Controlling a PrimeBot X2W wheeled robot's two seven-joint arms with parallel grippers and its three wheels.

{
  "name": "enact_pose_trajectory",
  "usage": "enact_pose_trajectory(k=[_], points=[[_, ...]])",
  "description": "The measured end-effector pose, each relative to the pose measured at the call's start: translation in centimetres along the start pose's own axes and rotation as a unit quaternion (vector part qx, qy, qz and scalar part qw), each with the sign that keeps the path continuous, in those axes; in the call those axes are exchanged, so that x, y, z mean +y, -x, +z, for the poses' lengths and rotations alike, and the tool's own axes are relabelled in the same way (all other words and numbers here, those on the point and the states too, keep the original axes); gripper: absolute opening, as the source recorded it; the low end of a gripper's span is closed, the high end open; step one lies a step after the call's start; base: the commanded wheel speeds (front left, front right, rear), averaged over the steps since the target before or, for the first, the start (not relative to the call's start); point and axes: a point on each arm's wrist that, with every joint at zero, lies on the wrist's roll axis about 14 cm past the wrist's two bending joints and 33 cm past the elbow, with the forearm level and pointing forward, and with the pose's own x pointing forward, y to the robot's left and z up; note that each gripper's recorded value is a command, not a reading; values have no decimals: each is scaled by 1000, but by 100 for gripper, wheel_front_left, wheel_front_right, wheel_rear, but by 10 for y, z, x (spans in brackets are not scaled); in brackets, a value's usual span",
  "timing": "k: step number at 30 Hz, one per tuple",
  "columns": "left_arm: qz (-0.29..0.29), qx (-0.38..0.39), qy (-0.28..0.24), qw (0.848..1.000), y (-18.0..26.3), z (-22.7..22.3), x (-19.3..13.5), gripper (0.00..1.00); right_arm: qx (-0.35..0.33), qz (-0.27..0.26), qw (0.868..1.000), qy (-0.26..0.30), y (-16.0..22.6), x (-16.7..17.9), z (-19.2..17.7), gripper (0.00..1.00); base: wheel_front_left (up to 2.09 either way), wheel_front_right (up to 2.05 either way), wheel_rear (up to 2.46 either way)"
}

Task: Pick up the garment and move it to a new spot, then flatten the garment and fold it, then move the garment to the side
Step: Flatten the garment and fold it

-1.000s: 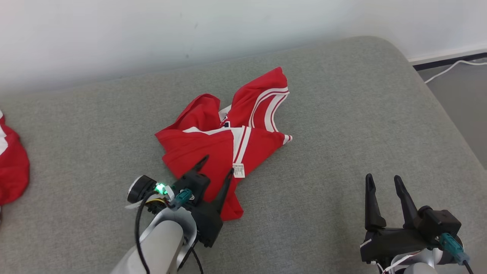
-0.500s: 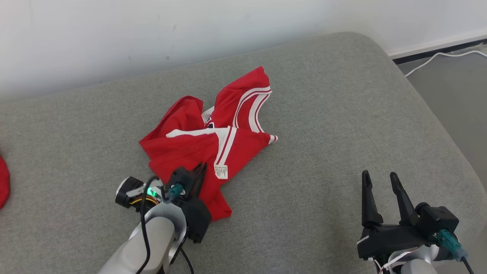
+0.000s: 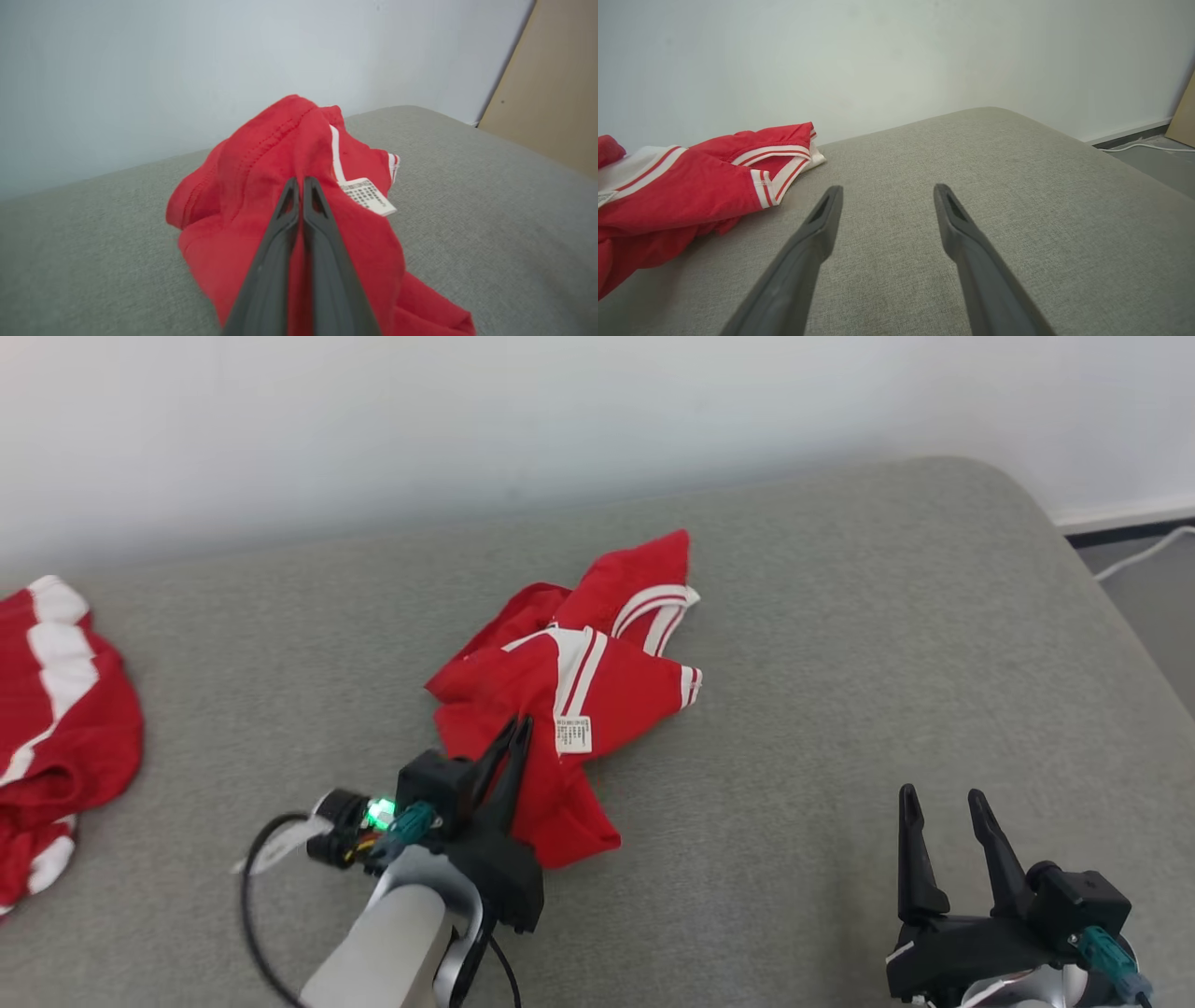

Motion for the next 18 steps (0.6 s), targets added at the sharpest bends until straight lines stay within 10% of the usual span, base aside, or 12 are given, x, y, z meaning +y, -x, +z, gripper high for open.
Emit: enact_pose_trajectory(k=[16,18], points=[[178,31,107,978,128,-45,70,0,21,97,995,-10,-22,66,-18,100,0,0,0],[190,33,105,976,136,-46,74,92,20,103,994,-10,-22,71,-17,100,0,0,0]])
